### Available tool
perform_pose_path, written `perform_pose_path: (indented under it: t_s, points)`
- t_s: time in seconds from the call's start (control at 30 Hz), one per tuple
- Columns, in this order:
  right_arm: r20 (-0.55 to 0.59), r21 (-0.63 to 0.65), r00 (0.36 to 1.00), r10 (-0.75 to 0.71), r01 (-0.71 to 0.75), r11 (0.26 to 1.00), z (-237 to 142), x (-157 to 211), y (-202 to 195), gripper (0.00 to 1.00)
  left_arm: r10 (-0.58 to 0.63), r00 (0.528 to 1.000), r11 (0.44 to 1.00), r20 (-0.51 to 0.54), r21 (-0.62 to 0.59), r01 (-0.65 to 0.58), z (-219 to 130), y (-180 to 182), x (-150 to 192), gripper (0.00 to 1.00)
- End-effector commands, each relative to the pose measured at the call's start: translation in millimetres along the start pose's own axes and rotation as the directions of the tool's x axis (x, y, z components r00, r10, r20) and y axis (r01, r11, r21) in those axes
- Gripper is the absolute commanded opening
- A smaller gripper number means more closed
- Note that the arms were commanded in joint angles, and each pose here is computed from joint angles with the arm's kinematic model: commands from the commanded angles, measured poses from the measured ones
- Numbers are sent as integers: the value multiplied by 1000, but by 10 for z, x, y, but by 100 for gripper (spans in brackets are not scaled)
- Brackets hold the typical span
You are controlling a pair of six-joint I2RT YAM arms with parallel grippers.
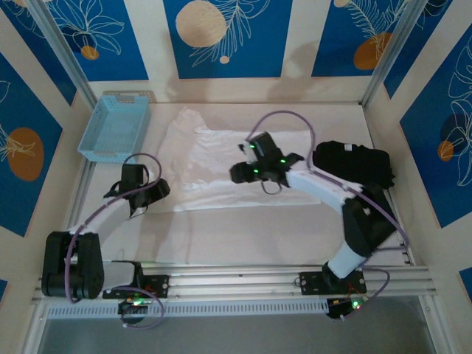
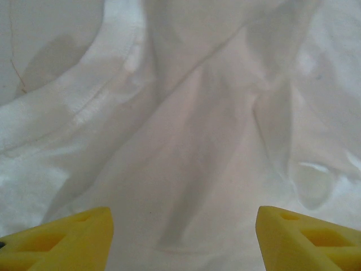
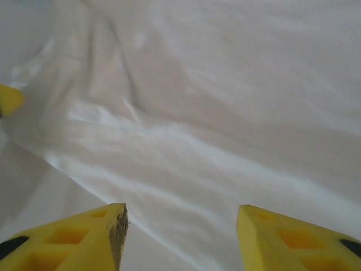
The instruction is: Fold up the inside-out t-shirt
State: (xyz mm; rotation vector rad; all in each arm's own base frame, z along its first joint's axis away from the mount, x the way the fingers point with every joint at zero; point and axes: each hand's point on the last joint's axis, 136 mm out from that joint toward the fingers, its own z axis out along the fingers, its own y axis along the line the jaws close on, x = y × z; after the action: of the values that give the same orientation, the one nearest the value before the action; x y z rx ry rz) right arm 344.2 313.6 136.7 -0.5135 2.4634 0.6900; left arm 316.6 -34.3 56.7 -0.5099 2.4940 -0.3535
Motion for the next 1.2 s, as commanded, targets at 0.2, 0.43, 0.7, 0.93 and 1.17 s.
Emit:
perform_pose_path:
  t_s: [0.2, 0.43, 0.7, 0.93, 1.17]
  points:
    - [-125, -93, 982, -138, 127, 988, 1011, -189, 636, 53, -3, 999, 1000, 42, -30, 4, 80, 125, -87, 67]
    - [-239, -5, 964, -115, 117, 993, 1335, -103, 528, 52, 3, 999, 1000, 33, -26, -2, 111, 132, -47, 67]
    - [-355, 68, 933, -62, 92, 993, 1421, -4, 454, 48, 17, 993, 999, 121, 30, -21, -101, -58, -307, 68]
    - [-425, 54, 905, -2, 27, 998, 1409, 102, 432, 45, 44, 980, 996, 192, 68, -58, -202, -270, -659, 69]
    - [-458, 45, 889, 20, 0, 999, 1480, 185, 398, 40, 84, 977, 988, 196, 110, -107, -72, -476, -930, 69]
